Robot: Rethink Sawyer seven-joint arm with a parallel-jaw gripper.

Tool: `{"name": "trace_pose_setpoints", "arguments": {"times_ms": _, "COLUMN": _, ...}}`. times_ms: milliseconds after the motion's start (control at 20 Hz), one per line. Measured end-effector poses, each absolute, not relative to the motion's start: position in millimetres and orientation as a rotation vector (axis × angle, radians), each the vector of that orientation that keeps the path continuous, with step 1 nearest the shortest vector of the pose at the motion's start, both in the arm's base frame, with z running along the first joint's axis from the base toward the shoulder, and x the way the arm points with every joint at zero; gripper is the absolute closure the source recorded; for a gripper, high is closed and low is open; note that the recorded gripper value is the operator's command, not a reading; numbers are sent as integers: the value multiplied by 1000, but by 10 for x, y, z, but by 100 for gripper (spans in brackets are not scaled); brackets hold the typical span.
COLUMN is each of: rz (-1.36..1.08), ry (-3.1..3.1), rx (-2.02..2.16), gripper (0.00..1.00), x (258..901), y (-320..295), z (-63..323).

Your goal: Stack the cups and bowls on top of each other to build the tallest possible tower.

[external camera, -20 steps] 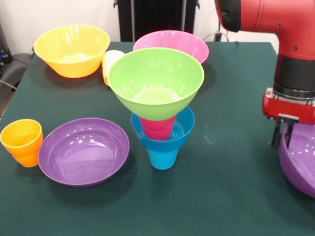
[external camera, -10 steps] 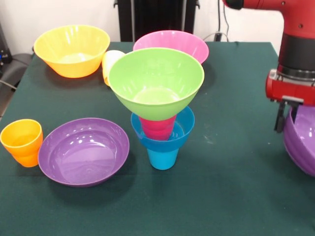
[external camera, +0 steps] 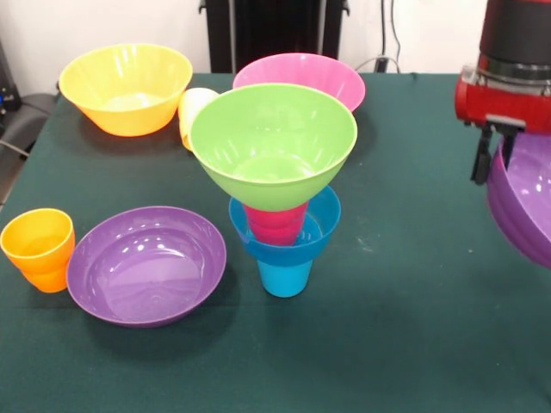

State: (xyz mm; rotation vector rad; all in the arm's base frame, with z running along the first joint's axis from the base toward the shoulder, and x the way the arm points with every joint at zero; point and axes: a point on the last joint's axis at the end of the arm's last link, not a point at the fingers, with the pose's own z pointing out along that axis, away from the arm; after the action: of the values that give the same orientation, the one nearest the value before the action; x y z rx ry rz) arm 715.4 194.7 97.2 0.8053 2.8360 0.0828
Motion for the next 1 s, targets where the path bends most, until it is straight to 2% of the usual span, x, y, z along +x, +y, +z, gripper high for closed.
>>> {"name": "trace_pose_setpoints", "arguments": {"times_ms": 550, "rz": 195, "ry": 2776, "rx": 914, "gripper": 100, "x": 7253, "y": 1484, "z": 1828}}
{"name": "trace_pose_setpoints", "arguments": {"times_ms": 1000, "rz": 311, "ry": 2753, "rx": 970, "gripper": 100, "x": 7200, "y": 1325, "z": 2172}}
